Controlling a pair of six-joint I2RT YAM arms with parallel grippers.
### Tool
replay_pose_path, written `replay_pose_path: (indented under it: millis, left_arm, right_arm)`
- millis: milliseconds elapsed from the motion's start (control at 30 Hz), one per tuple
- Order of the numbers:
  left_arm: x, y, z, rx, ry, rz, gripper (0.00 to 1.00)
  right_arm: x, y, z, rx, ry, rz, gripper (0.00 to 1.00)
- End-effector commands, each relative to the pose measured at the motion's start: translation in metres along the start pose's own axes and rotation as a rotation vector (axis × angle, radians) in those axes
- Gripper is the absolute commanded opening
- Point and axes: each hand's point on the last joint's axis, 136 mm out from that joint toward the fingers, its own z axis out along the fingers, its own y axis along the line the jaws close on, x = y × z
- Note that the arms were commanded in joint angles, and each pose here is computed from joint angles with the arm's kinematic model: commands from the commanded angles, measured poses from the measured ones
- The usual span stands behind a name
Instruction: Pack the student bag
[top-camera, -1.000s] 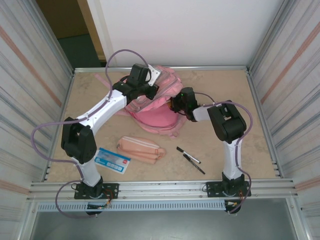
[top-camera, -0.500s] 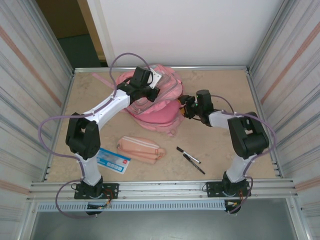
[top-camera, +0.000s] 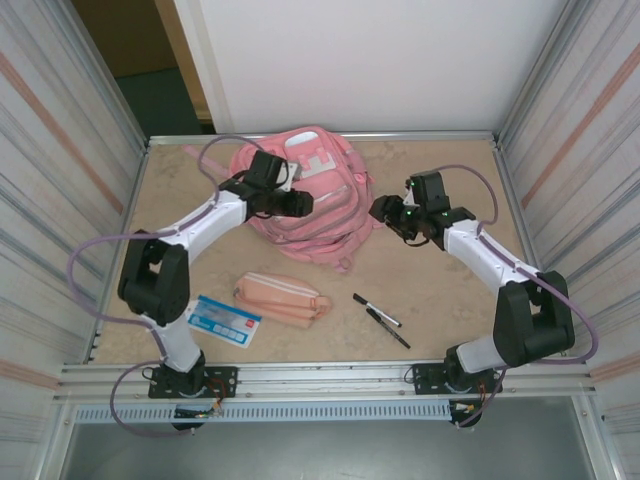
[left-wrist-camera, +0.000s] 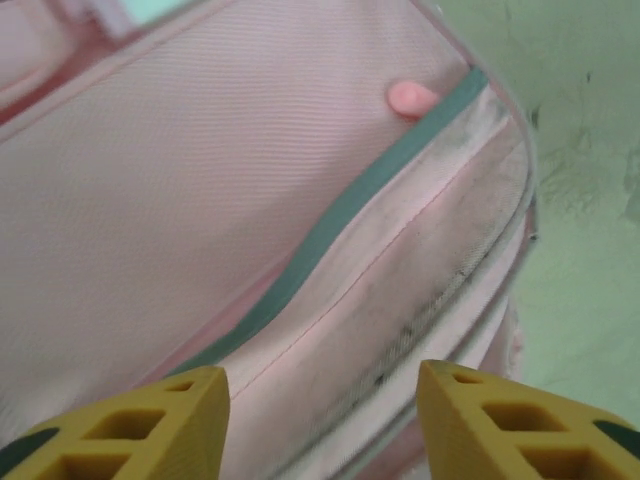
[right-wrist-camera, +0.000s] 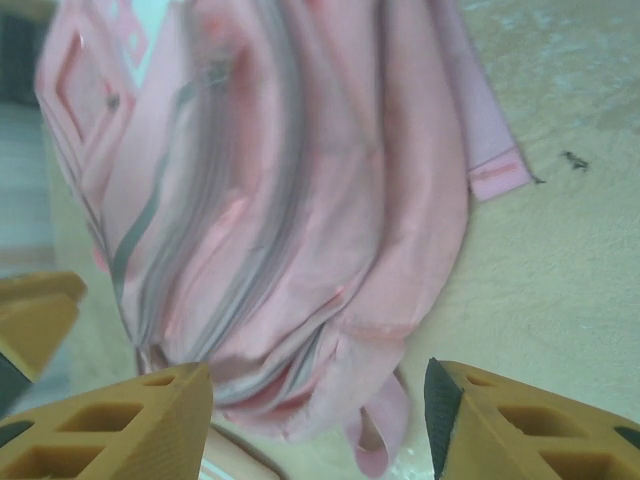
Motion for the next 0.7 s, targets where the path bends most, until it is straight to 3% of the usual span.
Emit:
replay_pose_path:
  millis: [0,100,333,467,667]
  left_arm:
    - [-0.016,0.026,-0.049,-0.067,-0.084,-0.145,0.56]
    - [-0.004,0.075,-0.052,-0.174,-0.097,-0.242,0.56]
    - [0.005,0.152,-0.034,-0.228,-0.1,-0.475,0.59]
    - [-0.004,0.182,-0.012,-0.184,-0.118,-0.567,0.59]
    - [-0.008,0.197,0.024,-0.147,-0.114,-0.584,0.57]
  right_arm:
    - [0.023,0.008,-0.002,0.082,0.098,-0.264,0.59]
    - [0.039,0.037,0.006,0.067,0.12,-0.396,0.59]
    - [0.087,0.087,0.04,0.054,0.188,-0.59,0.62]
    - [0.108,0.081,0.064,0.119,0.239,-0.654,0.64]
    - [0.116,0.057,0.087,0.204,0.286,-0.639,0.64]
